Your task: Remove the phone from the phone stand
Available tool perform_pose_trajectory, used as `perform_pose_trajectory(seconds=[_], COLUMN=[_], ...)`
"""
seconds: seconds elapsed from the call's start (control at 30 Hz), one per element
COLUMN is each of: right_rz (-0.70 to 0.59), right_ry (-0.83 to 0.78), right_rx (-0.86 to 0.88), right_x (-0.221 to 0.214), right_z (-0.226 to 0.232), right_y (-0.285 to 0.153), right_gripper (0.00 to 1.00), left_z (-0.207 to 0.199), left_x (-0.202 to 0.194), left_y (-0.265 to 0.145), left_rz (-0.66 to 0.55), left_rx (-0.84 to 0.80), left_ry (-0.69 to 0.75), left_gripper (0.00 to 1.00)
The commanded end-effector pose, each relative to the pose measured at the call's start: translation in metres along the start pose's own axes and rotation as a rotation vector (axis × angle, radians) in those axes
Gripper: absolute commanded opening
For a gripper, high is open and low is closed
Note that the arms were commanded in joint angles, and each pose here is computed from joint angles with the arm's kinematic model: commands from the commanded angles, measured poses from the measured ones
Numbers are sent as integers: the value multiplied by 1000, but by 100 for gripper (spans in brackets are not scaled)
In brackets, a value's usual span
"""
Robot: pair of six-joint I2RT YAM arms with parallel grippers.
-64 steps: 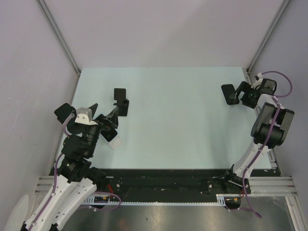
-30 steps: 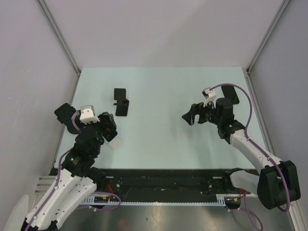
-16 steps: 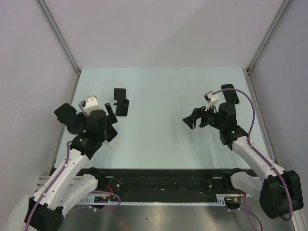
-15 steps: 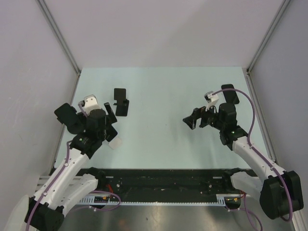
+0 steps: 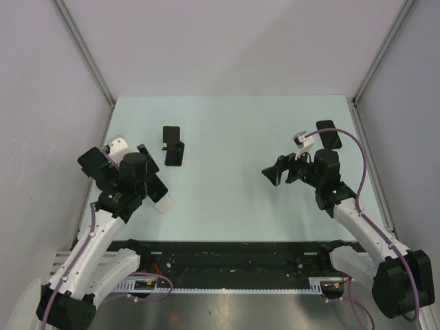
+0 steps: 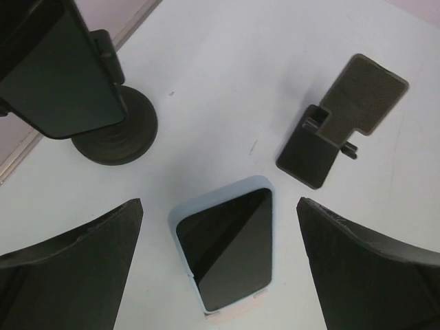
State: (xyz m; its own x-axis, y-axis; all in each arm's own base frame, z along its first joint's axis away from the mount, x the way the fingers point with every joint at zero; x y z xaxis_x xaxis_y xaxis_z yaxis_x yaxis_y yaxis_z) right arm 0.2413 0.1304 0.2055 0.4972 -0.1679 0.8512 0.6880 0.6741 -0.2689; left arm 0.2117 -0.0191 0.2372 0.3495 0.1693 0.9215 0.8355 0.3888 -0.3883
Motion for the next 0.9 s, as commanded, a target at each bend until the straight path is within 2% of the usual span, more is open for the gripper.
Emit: perform_pose_trajectory(seconds=[0.0,0.27,0.67,0.87], right_rz=[-50,-48,-41,-31], right_ry=[-44,-46,-46,-43], right_rx=[37,43,55,61], right_x=[9,7,6,4], right_z=[7,7,7,6], right_y=[-3,-3,-2,0], right_gripper=[100,100,100,100], left_z=[10,-2,-11,-11], left_x=[0,-2,-16,-26], left_y=[6,13,31,35], left_rz=[12,51,107,125], left_rx=[87,52,97,103], left_ry=[-60,-95,-66,-63], left_gripper=[100,100,100,89])
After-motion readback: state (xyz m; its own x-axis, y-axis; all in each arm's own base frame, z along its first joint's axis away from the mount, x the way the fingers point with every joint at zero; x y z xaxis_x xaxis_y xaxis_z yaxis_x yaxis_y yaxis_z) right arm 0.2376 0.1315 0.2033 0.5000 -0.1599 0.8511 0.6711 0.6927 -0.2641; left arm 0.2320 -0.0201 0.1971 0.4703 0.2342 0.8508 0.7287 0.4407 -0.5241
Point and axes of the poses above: each gripper's point midway between its finger pads, its own y axis out along the fingers, its own z axis along the line the jaws close on, x = y × z, the point moved 7 cm from there along -y, back along the fingers, and after that the axes turned 8 degrees about y, right-handed, at the moved point
